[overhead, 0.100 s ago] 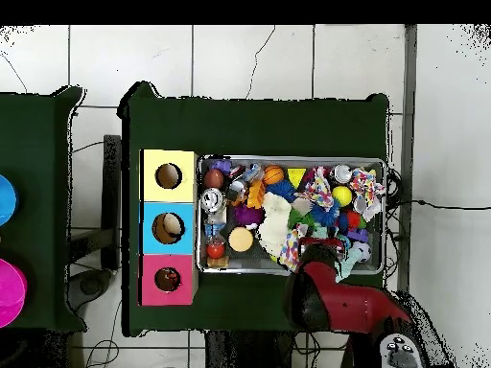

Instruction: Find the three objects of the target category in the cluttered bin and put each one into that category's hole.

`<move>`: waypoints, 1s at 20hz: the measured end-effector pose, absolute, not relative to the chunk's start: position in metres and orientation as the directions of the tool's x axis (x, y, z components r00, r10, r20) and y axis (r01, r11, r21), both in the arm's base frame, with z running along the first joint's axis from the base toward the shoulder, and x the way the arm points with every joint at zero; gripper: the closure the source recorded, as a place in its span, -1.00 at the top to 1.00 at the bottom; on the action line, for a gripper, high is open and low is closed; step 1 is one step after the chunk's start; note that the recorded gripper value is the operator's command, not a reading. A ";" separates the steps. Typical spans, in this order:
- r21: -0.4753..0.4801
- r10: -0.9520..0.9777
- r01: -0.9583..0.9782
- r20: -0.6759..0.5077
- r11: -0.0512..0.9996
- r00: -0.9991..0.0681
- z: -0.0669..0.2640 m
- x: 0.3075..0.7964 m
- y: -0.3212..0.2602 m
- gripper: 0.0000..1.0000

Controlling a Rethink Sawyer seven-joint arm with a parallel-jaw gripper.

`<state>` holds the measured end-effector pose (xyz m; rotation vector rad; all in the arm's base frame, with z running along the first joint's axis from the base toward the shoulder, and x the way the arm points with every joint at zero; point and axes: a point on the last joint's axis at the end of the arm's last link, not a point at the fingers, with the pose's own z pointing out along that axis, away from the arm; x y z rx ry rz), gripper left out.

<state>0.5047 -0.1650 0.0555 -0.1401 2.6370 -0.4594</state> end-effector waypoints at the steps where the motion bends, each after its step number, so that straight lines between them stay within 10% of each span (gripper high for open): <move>1: -0.343 -0.171 -0.018 -0.421 0.939 -0.891 0.057 0.505 -0.171 1.00; 20: -0.312 -0.202 -0.046 -0.488 0.949 -0.849 0.057 0.547 -0.200 1.00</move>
